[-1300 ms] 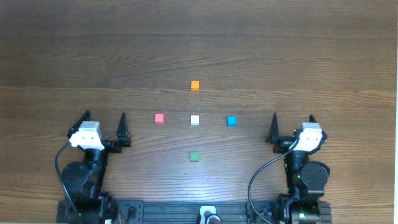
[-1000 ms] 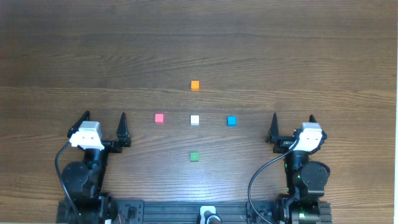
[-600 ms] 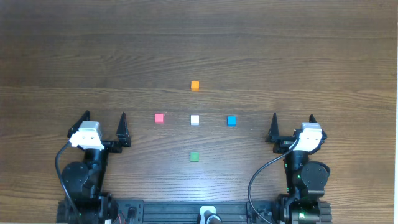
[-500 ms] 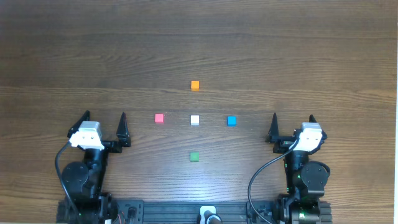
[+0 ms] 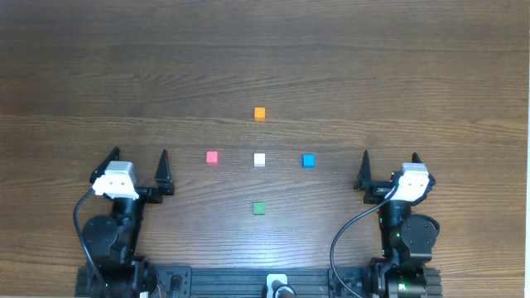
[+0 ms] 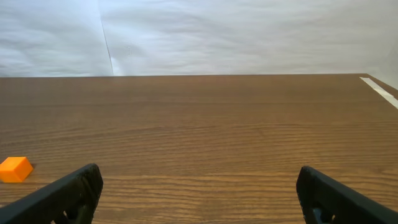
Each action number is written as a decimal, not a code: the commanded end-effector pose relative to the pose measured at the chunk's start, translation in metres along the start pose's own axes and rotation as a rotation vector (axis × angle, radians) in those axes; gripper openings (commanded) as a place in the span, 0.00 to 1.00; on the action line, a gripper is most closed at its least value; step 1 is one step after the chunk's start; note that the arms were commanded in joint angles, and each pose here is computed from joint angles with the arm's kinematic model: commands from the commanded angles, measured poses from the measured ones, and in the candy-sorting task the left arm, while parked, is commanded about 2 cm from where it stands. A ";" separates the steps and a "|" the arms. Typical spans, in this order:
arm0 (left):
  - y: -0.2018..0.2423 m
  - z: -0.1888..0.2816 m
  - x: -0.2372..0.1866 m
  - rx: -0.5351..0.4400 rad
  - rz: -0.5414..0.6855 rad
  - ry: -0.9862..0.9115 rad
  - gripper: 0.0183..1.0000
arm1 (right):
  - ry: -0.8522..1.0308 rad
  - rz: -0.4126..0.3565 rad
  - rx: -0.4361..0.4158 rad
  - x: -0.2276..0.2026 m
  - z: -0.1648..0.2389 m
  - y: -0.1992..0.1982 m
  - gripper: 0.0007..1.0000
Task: Stack Cubes
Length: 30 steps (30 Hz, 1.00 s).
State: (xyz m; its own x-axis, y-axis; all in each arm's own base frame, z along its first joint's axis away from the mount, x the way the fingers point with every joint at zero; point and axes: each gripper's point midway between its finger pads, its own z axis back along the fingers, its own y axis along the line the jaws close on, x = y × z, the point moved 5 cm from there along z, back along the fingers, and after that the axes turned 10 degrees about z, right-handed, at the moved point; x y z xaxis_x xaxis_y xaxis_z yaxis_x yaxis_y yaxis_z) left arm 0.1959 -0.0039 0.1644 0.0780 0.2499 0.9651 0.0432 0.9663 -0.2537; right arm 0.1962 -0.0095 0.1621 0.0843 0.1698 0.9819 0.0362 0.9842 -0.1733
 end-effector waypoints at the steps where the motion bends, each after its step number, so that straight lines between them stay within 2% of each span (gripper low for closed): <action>1: 0.000 0.000 -0.002 -0.007 0.064 -0.001 1.00 | -0.005 0.002 0.012 -0.002 0.000 0.002 0.99; 5: -0.006 -0.001 -0.002 -0.043 0.101 0.033 1.00 | -0.005 0.002 0.012 -0.002 0.000 0.002 0.99; 8: -0.022 -0.003 0.009 -0.118 0.120 0.106 1.00 | -0.005 0.002 0.011 -0.001 0.000 0.002 0.99; 15: -0.059 -0.026 0.051 -0.147 0.217 0.481 1.00 | -0.005 0.002 0.012 -0.002 0.000 0.002 0.99; 21: -0.091 -0.060 0.053 -0.057 0.269 0.855 1.00 | -0.005 0.002 0.011 -0.001 0.000 0.002 0.99; 30: -0.117 -0.097 -0.022 0.197 0.151 1.131 1.00 | -0.005 0.002 0.012 -0.002 0.000 0.002 0.99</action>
State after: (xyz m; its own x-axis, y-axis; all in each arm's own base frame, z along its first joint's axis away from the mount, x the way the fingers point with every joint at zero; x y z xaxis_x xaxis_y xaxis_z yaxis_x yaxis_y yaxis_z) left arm 0.2780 -0.1245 0.1822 0.9267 0.2119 0.3105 -0.1051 0.9390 -0.3274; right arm 0.1962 -0.0090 0.1622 0.0821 0.1703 0.9820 0.0324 0.9843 -0.1734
